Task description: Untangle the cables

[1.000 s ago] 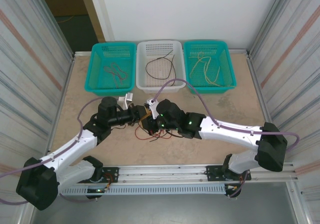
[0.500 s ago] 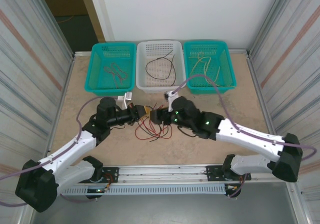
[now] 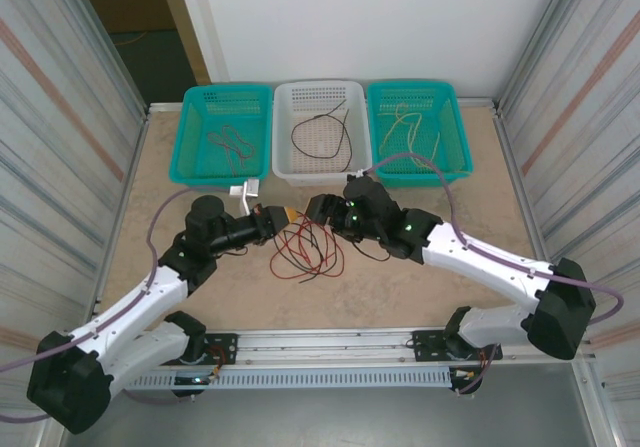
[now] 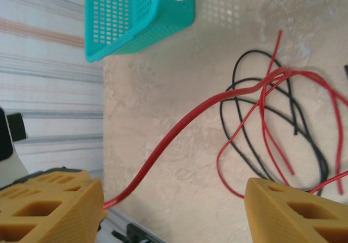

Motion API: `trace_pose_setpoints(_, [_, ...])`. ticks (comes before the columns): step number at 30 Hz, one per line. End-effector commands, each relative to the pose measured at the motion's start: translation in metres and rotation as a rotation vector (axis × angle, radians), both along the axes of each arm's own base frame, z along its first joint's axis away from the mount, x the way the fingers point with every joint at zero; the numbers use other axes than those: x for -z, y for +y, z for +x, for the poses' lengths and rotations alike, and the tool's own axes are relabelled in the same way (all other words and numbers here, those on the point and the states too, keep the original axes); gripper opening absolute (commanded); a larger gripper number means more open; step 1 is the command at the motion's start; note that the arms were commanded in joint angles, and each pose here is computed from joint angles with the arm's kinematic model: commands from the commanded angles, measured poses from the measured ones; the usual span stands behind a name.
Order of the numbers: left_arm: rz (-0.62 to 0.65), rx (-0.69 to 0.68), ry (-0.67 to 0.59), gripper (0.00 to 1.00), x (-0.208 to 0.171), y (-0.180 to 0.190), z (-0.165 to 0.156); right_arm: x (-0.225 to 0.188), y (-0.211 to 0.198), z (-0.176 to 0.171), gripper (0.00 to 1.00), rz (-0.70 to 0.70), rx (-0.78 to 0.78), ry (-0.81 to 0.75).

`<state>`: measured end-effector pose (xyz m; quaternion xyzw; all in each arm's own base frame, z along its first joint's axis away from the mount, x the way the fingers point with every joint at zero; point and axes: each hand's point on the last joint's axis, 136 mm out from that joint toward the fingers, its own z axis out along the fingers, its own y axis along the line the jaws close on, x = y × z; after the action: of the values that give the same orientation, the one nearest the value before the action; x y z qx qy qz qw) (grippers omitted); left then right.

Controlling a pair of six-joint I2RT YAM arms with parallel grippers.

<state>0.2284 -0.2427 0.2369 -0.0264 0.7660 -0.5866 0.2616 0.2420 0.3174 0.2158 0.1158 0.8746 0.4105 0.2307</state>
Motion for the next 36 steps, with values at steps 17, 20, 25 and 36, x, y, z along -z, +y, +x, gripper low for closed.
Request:
trace_pose_setpoints(17, [-0.012,0.064,-0.101,0.26,-0.012,-0.008,-0.013,-0.05,0.015,0.027,0.01,0.149,-0.008,-0.046])
trace_pose_setpoints(20, [-0.031,0.066,-0.117,0.48,-0.013,-0.006,-0.018,-0.065,0.006,0.029,0.0,0.153,0.004,-0.079])
trace_pose_setpoints(25, [-0.038,0.078,-0.157,0.55,-0.015,-0.005,-0.028,-0.084,-0.003,0.031,0.0,0.155,-0.003,-0.136])
trace_pose_setpoints(36, [-0.085,0.064,-0.386,0.63,-0.05,-0.009,-0.044,-0.106,-0.012,0.032,0.0,0.196,0.021,-0.187])
